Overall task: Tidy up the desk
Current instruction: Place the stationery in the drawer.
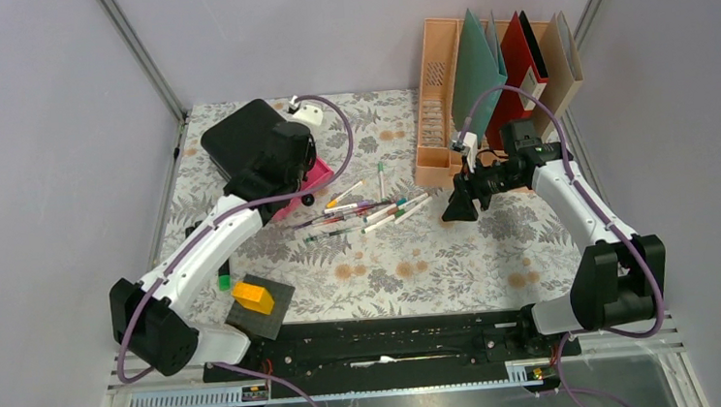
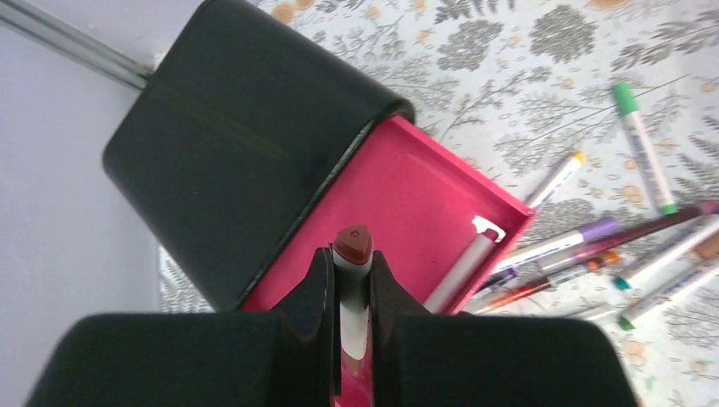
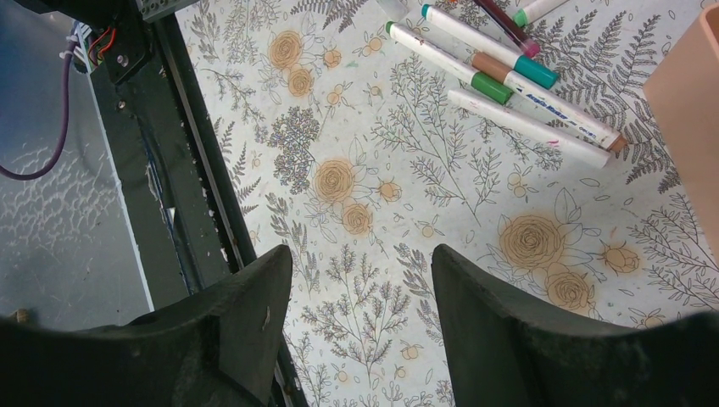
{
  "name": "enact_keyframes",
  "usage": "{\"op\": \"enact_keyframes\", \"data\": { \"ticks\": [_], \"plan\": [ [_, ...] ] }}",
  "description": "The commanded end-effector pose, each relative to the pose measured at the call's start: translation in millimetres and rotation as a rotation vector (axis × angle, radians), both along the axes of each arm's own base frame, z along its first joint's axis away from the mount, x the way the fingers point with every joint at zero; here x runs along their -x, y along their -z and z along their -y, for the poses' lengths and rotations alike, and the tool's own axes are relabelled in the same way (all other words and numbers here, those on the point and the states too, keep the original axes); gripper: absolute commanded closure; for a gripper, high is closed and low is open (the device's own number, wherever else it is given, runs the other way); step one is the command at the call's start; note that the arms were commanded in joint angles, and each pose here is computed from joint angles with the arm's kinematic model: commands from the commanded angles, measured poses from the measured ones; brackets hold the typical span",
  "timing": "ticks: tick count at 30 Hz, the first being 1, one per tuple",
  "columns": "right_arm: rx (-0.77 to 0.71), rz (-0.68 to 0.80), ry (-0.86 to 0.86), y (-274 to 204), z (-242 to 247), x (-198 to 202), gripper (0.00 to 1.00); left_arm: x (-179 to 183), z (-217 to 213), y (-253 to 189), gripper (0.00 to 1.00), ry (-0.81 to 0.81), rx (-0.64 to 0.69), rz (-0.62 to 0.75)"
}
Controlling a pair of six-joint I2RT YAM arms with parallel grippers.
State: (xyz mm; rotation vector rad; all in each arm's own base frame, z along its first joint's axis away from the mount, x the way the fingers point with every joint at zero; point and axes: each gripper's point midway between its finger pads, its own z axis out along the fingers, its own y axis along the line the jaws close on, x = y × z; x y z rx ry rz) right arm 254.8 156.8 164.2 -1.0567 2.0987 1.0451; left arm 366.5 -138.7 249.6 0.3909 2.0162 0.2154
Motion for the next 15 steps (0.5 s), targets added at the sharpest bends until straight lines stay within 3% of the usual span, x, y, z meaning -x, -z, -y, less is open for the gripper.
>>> {"op": "enact_keyframes", "data": {
  "ticks": [1, 6, 9, 11, 12, 15],
  "plan": [
    [-0.011, 0.046, -0.023, -8, -3, 4, 0.32, -15, -20, -22, 1.0, -0.038, -0.1, 0.036],
    [-0.016, 0.055, -0.023, -11, -3, 5, 0.31, -28, -30, -6, 0.98, -0.065, -0.146, -0.007],
    [-0.019, 0.057, -0.025, -12, -4, 7, 0.31, -35, -40, 7, 0.83, -0.109, -0.174, -0.024],
    [-0.023, 0.056, -0.026, -12, -4, 7, 0.31, -40, -48, 13, 0.62, -0.152, -0.197, -0.026],
    [-0.023, 0.057, -0.027, -13, -4, 7, 0.31, -42, -49, 15, 0.56, -0.165, -0.205, -0.031],
    [-0.024, 0.061, -0.027, -14, -4, 8, 0.31, -44, -48, 14, 0.47, -0.18, -0.179, -0.023]
  ]
}}
